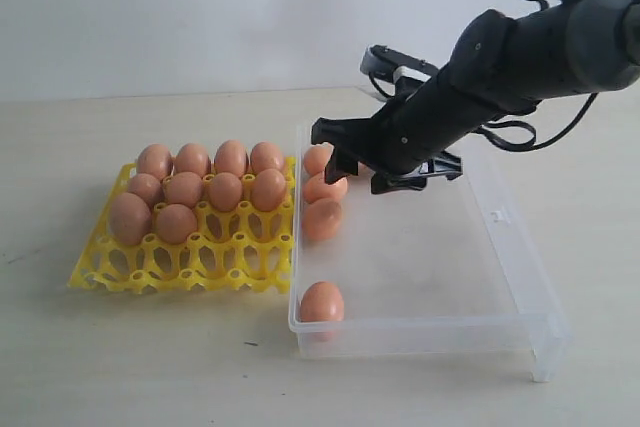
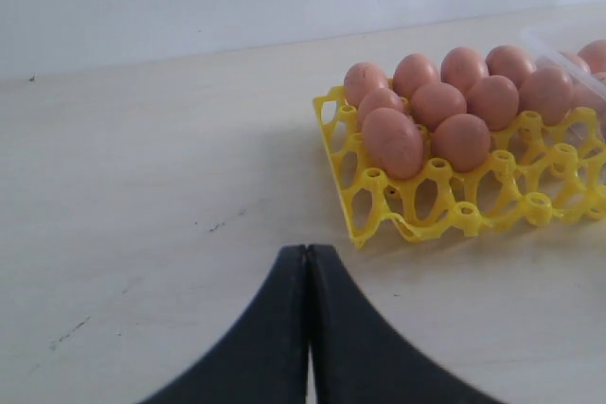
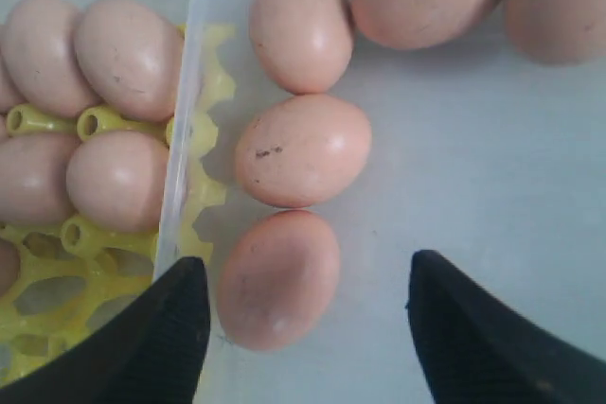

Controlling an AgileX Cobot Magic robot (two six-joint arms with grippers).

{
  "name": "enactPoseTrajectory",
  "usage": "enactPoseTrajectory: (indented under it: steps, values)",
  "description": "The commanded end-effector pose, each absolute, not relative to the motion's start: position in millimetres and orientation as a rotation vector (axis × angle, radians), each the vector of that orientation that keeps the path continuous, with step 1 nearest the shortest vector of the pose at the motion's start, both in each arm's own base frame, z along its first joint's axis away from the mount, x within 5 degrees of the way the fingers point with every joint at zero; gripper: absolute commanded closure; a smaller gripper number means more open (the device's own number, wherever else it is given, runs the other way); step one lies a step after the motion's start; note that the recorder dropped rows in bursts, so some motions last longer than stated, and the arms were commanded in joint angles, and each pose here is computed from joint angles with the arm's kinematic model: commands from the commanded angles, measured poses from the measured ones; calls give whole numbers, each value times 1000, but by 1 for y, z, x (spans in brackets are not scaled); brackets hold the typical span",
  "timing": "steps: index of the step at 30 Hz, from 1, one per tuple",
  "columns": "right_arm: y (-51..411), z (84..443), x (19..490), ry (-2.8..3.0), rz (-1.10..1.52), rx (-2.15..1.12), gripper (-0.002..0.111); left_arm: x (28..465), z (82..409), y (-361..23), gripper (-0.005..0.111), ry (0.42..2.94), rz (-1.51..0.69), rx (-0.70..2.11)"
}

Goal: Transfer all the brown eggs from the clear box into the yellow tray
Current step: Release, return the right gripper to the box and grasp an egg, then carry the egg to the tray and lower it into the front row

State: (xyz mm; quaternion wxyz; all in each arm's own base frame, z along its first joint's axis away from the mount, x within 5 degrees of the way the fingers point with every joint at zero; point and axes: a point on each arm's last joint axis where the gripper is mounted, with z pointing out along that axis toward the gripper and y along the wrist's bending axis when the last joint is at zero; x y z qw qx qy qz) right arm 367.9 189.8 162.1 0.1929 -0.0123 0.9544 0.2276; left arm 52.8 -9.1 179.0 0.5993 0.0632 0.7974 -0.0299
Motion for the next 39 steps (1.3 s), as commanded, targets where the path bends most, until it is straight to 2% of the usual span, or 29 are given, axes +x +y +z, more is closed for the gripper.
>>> enactPoseTrajectory:
  steps: [1,24,30,32,33,35,37,39]
  values:
    - [198,147,378,2723,721,24,50,53,181,-9,107,1832,-69,150]
    - [203,106,380,2792,741,35,50,53,181,-9,107,1832,-69,150]
    - [203,106,381,2782,735,37,56,53,181,-9,107,1832,-69,150]
    - [203,106,382,2767,722,-1,60,53,181,-9,107,1832,-69,150]
    - [203,106,383,2753,708,-50,66,53,181,-9,107,1832,-69,150]
    - [203,106,383,2740,692,-121,83,53,181,-9,107,1832,-69,150]
    - [202,107,383,2734,687,-142,106,53,181,-9,107,1832,-69,150]
    - [202,113,384,2715,673,-167,108,53,181,-9,107,1832,-69,150]
